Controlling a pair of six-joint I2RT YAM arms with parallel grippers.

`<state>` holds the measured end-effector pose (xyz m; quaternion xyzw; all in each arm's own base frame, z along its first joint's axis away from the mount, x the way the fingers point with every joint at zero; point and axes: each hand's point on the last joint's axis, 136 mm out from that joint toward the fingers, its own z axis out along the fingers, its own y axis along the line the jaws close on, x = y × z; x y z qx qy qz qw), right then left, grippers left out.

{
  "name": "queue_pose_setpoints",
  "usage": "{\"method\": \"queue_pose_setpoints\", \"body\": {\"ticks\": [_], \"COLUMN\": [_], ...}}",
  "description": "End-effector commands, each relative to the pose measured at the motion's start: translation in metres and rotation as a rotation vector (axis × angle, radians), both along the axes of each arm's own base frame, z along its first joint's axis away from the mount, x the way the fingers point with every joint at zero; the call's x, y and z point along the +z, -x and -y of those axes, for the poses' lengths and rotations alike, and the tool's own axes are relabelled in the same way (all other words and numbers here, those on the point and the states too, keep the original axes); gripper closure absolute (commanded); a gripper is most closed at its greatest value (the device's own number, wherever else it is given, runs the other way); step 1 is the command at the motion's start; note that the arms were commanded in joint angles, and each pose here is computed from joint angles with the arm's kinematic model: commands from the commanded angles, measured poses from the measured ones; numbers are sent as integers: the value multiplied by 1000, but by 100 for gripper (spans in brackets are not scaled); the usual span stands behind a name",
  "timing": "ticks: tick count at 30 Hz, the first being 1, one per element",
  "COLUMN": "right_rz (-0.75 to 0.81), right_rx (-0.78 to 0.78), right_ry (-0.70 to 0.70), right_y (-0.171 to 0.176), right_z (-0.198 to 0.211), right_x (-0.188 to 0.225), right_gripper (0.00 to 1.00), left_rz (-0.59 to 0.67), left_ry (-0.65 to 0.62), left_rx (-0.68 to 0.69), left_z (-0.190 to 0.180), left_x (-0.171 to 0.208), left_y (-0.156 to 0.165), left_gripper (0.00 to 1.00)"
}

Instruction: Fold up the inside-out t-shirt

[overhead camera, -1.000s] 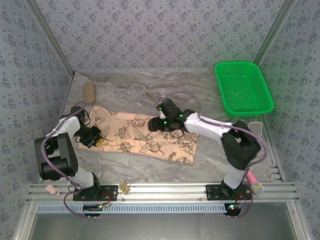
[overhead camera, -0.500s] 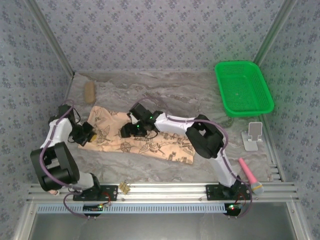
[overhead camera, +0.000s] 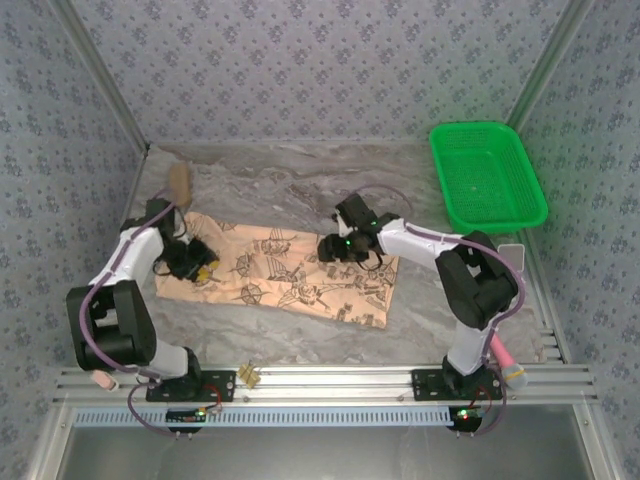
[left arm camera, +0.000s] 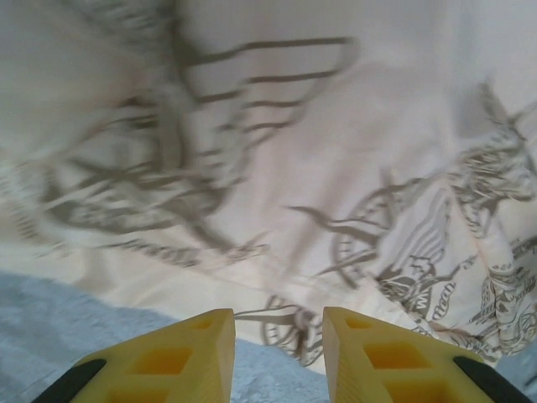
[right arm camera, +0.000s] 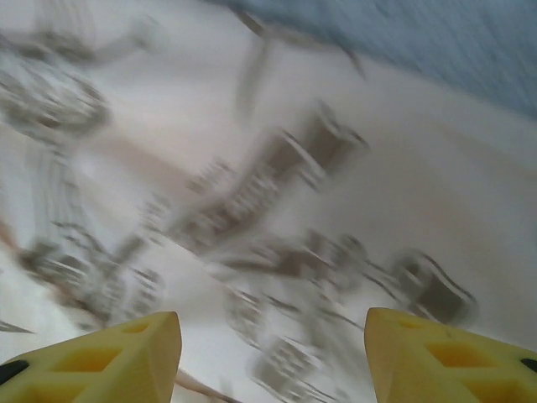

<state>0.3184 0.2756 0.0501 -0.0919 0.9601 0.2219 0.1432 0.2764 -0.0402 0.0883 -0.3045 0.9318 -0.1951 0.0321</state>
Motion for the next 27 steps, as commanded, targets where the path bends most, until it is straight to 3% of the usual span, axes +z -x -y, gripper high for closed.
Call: {"method": "queue_pose_setpoints", "body": {"ticks": [1,9,14,19,23,27], "right_rz": [-22,-51,-20,36,30,-25], "right_rx": [-60,-227,-279,-338,-454,-546], "right_ry": [8,38,-22,-88,-80,-89], "right_y": [4,-13,-62,-132,-166,-156], "right_z": [21,85,90,86,96,108], "right_x": [-15,-37,-40,-15,12,35], "right_gripper": [40,39,39,37,28,23], "left_rz": [47,-10,-168,-205,-229,-242], "left_ry": [-101,-207,-212,-203,75,135], "left_rx": [-73,-133,-198,-322,-387,-463], "left_z": [10,8,14,42,109,155], "left_x": [2,-24,-52,-53,-56,-52], "left_y": [-28,-48,-14,22,52,76], "left_gripper": [67,67,67,66,66,66]}}
